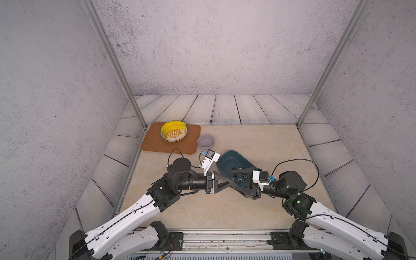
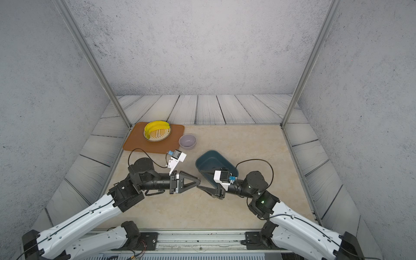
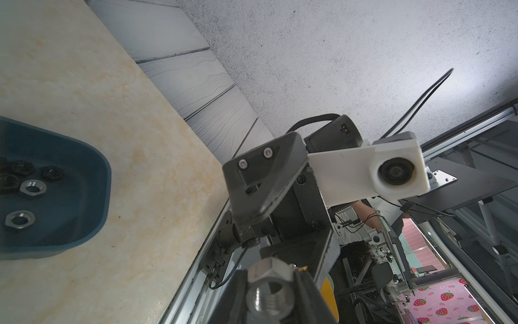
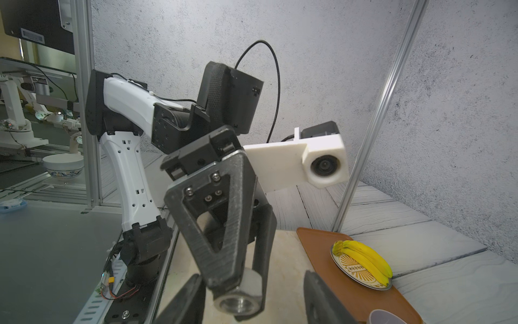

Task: Put the nuts on the desktop into the storage box
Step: Pick up the nut from the center of the board.

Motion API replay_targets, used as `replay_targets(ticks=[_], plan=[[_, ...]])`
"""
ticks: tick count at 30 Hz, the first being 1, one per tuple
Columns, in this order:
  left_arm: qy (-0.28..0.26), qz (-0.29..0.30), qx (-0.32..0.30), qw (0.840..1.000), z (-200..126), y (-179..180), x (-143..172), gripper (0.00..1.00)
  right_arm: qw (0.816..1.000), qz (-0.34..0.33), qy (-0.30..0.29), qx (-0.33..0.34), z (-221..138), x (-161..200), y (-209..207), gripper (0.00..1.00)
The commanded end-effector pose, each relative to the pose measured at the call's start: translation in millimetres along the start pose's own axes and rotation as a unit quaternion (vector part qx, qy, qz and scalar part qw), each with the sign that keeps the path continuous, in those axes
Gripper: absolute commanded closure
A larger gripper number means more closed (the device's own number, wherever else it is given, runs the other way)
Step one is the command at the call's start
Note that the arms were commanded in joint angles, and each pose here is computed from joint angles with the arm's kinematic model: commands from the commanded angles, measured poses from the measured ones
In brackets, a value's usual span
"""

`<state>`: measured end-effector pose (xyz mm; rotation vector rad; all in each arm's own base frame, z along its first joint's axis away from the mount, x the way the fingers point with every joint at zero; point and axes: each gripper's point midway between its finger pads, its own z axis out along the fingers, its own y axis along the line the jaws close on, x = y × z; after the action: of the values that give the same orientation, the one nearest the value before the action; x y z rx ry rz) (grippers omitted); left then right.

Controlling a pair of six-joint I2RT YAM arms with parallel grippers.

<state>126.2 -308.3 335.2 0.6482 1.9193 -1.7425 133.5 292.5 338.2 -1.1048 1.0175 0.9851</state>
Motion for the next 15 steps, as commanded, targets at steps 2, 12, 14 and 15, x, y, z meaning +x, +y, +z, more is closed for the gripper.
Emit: replay_targets(ticks=[2,12,14,15], plan=[[-0.010,0.011,0.007,1.000,-1.2,-4.9,-4.0,0.72,1.000,0.009,-0.010,-0.008,2.1,-3.1,3.3,0.39],[-0.011,0.012,0.005,1.000,-1.9,-5.0,-3.9,0.72,1.000,0.016,-0.005,-0.007,3.0,3.2,5.0,0.44],[-0.011,0.012,0.004,1.000,-1.7,-4.5,-3.9,0.72,1.000,0.015,-0.002,-0.007,3.4,2.6,4.6,0.51],[-0.011,0.012,0.003,1.000,-1.7,-4.2,-4.2,0.72,1.000,0.016,-0.002,-0.009,3.6,2.0,5.0,0.53]])
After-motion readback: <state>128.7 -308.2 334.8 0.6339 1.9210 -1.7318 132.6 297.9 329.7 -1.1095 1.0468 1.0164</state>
